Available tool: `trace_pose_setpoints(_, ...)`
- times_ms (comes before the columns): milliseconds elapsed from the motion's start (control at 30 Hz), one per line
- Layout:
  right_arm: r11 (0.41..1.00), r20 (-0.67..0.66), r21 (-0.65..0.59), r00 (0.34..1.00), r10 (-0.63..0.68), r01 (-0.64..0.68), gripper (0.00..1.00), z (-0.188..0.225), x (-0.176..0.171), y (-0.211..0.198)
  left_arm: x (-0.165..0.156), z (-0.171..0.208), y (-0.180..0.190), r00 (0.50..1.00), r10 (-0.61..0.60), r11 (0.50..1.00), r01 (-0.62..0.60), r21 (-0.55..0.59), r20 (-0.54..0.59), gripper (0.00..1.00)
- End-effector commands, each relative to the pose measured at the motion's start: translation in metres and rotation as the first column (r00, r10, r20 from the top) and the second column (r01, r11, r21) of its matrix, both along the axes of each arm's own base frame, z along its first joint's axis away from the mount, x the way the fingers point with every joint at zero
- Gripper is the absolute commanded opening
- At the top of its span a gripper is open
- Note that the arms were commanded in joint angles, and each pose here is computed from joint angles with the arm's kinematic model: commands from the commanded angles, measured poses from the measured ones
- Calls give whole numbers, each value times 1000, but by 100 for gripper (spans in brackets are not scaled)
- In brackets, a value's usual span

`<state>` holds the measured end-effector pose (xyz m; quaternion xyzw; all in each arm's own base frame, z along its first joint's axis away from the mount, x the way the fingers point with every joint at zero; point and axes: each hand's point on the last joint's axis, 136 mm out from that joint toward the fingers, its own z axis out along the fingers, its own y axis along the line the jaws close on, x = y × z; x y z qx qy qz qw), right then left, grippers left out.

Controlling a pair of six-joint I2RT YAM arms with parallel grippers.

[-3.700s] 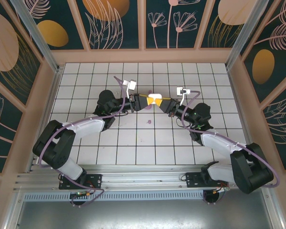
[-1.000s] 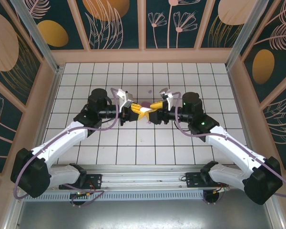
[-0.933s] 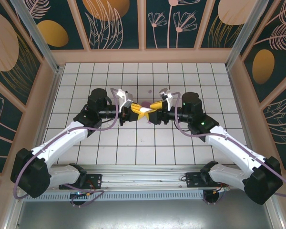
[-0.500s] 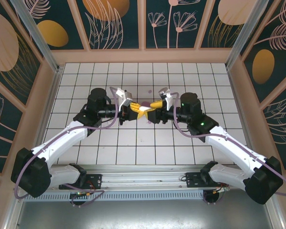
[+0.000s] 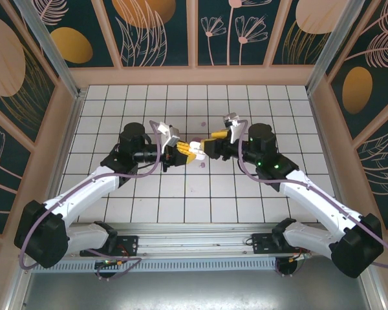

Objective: Insert the wireless bluetooth earbuds into the charging case

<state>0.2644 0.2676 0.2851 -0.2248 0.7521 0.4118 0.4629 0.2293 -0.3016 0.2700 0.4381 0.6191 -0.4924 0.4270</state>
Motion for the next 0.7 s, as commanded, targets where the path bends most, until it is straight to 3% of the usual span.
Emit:
trace_pose_setpoints(0,993,13,19,993,-117,117,62,9,20,-15,-22,29,-1,991,-89,993,96,-69,96,0)
trace_pose_setpoints(333,995,-35,74,998,-57,60,63,17,7,-9,9,21,21,996,81,996,-79,-50,40,0)
trace_pose_setpoints(667,981,-186,-9,964,-191,192,63,-11,44,-7,32,-10,60,967,246,968,-248,-24,-71,0)
